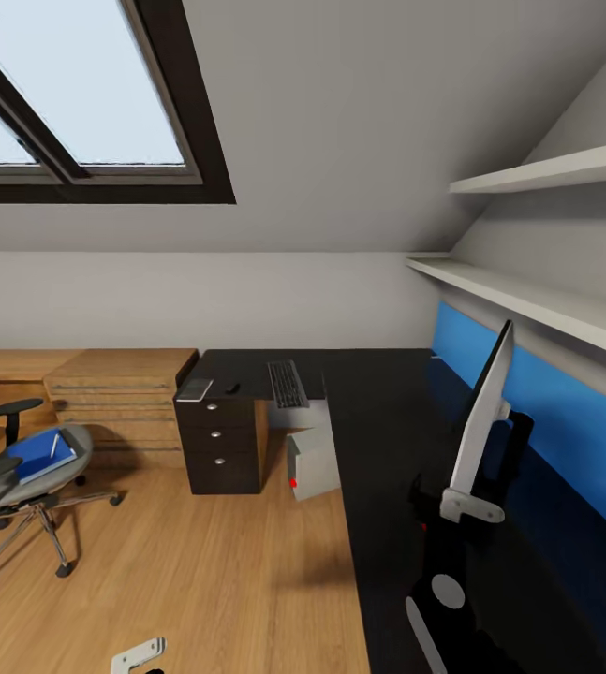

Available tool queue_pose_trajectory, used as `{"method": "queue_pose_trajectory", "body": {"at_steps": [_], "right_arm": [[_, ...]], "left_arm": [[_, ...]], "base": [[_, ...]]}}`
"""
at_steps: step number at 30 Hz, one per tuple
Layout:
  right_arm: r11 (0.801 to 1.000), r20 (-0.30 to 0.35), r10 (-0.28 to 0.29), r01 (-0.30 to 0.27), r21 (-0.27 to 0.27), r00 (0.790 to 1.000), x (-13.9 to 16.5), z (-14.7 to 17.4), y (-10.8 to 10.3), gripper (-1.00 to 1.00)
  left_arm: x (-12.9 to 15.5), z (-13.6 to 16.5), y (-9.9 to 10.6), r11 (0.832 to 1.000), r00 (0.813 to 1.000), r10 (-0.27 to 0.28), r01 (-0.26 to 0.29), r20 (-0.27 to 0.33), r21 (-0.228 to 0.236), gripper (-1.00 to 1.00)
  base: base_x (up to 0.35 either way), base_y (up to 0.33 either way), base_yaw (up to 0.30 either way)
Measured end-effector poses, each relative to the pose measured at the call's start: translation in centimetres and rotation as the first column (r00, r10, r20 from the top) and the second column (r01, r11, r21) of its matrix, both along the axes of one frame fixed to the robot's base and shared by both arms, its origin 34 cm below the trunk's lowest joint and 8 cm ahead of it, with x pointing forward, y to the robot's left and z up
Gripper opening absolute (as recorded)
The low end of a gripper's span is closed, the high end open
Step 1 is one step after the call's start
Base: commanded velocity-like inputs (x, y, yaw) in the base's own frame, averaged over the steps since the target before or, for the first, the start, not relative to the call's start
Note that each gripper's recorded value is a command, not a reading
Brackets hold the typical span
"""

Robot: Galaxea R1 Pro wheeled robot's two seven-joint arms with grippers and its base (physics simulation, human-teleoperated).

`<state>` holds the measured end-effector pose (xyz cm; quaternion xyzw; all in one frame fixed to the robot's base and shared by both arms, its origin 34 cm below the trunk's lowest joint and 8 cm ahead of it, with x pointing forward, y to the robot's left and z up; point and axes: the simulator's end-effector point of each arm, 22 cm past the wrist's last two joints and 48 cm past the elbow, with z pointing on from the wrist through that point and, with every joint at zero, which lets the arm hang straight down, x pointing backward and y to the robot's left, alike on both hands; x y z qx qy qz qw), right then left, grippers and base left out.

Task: In the bedroom, organize the workspace by keeping the computer under the desk, ensuring the monitor is on the desk, placing the keyboard on the desk next to the monitor, placing the mouse on the desk next to the keyboard, moving the folder from the swivel chair onto the desk next to the mouse, stacking the notebook on top of the folder with the pen on top of the notebook, and positioning the swivel chair next to the desk.

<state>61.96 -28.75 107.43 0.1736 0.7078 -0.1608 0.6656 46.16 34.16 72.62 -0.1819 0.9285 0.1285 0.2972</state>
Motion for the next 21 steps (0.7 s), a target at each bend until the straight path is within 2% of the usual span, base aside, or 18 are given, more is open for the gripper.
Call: {"method": "queue_pose_trajectory", "body": {"at_steps": [4,10,21], "right_arm": [[1.000,-0.014,-0.004,0.004,-0.002,1.000,-0.1,-0.6,-0.2,1.00],[1.000,-0.023,-0.010,0.010,-0.003,1.000,-0.1,-1.0,-0.5,1.00],[0.999,-0.080,-0.031,0.030,-0.020,0.996,-0.3,-3.4,-1.7,1.00]], "left_arm": [[0.0,0.0,0.0,1.000,1.000,0.000,0.000,0.000,0.000,1.00],[0.0,0.0,0.0,1.000,1.000,0.000,0.000,0.000,0.000,1.00],[0.0,0.0,0.0,1.000,1.000,-0.001,0.001,0.000,0.000,1.00]], "base": [[0.050,0.000,0.000],[0.178,0.000,0.000],[0.034,0.000,0.000]]}}
